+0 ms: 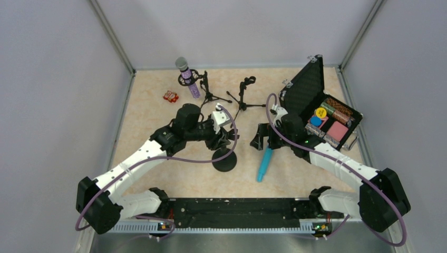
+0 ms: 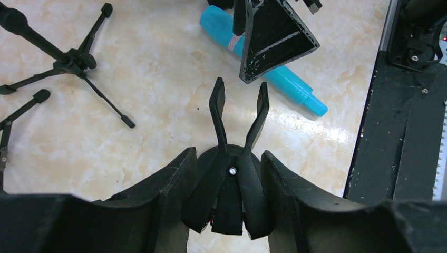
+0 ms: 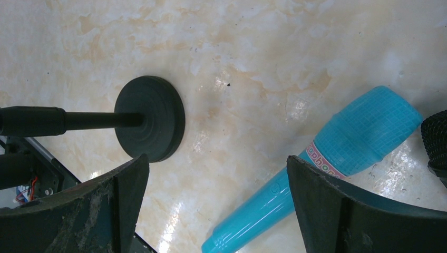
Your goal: Attach the microphones to the stand
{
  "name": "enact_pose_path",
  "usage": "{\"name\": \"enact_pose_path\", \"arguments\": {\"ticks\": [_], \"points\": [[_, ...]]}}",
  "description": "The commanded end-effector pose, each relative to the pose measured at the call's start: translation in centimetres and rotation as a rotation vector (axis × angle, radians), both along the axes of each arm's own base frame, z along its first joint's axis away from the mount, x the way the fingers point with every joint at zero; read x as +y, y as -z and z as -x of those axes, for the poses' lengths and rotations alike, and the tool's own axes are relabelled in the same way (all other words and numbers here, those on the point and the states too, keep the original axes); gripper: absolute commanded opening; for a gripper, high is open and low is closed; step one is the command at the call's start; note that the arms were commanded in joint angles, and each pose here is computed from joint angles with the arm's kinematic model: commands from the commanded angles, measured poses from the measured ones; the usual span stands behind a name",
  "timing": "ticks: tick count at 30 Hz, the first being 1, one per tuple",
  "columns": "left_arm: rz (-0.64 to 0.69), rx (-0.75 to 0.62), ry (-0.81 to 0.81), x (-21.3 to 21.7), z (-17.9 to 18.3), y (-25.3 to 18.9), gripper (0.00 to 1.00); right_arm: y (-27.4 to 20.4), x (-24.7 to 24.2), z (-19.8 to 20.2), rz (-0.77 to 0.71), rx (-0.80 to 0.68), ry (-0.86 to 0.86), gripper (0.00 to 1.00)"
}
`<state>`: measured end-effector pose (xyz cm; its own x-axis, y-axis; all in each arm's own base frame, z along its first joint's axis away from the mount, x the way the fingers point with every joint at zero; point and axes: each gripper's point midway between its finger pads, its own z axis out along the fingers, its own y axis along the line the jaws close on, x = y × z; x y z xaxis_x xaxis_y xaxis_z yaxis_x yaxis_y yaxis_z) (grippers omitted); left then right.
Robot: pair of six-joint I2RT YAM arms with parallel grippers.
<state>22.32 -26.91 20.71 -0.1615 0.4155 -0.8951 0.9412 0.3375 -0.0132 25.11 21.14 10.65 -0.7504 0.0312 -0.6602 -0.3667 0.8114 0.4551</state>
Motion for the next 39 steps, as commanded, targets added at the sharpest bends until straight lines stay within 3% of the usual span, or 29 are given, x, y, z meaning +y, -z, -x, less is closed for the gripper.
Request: {"name": "enact_pose_path", "arguments": {"ticks": [1, 3, 6, 8, 21, 28, 39], "points": [[-0.016, 0.028, 0.019, -0.1, 0.4, 1.0, 0.37, -0.6, -0.3, -0.9, 0.001, -0.037, 0.016, 0.99], [-0.018, 0.032, 0.014, -0.1, 0.4, 1.1, 0.56, -0.7, -0.3, -1.0, 0.002, -0.041, 0.018, 0.99], [-0.02, 0.023, 0.0, 0.0, 0.1, 1.0, 0.75, -0.8, -0.4, -1.0, 0.005, -0.043, 0.019, 0.99], [-0.014, 0.01, -0.008, 0.1, 0.0, 0.7, 0.97, -0.8, -0.4, -1.1, 0.005, -0.043, 0.019, 0.99], [0.148, -0.09, 0.052, -0.9, 1.1, -4.4, 0.99, -1.1, -0.1, -1.3, 0.001, -0.045, 0.015, 0.99], [0.335, -0.193, 0.182, -2.3, 2.9, -10.7, 0.99, -1.7, 0.2, -1.4, -0.019, -0.04, 0.015, 0.99], [0.524, -0.292, 0.144, -2.3, 2.9, -17.2, 0.99, -2.3, 0.5, -1.6, -0.043, -0.033, 0.018, 0.99]]}}
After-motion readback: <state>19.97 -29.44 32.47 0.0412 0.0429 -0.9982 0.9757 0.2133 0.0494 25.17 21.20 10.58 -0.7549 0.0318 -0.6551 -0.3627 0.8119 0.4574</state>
